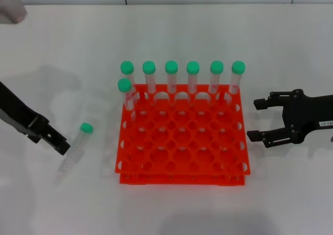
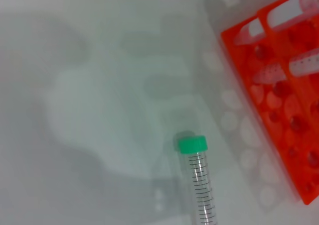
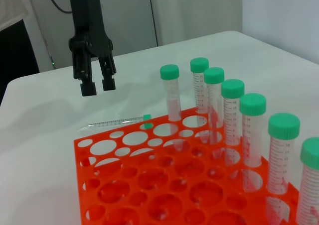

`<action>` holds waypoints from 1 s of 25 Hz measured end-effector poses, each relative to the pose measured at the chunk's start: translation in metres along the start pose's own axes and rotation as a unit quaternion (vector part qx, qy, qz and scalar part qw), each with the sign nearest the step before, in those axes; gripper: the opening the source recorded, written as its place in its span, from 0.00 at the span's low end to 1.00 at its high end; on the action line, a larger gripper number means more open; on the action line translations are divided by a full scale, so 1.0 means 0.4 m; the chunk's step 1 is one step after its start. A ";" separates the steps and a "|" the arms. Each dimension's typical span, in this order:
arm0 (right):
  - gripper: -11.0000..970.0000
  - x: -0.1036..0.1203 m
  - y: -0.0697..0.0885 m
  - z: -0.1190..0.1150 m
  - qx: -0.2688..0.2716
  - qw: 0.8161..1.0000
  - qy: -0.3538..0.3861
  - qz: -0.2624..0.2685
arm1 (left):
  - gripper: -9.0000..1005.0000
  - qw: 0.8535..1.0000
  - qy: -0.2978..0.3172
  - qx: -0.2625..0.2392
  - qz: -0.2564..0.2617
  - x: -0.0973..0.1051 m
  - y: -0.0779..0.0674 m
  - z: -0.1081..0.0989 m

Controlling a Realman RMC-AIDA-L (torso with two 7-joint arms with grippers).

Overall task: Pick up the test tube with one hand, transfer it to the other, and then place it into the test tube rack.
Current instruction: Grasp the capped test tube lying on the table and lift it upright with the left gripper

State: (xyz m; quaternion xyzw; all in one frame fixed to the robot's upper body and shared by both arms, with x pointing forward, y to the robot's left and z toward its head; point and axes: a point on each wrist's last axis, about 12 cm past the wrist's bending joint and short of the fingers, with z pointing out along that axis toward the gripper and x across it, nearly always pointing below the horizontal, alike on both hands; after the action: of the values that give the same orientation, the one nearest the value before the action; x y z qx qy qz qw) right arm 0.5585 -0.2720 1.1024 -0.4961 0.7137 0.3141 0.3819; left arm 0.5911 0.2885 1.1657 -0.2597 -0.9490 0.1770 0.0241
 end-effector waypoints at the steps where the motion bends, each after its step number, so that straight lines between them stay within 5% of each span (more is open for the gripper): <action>1: 0.87 0.000 0.000 0.000 0.000 1.000 0.000 0.000 | 0.79 1.000 0.003 -0.002 -0.001 -0.002 -0.003 0.006; 25: 0.87 -0.005 0.011 0.000 -0.018 1.000 -0.013 -0.008 | 0.77 0.999 0.037 -0.016 0.004 -0.020 -0.048 0.068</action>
State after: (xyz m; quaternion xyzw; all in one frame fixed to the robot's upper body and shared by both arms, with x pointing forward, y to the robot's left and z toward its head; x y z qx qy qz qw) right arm 0.5547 -0.2696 1.1043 -0.5047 0.6990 0.3301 0.3843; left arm 0.5849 0.2602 1.1472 -0.2704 -0.9490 0.1523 0.0548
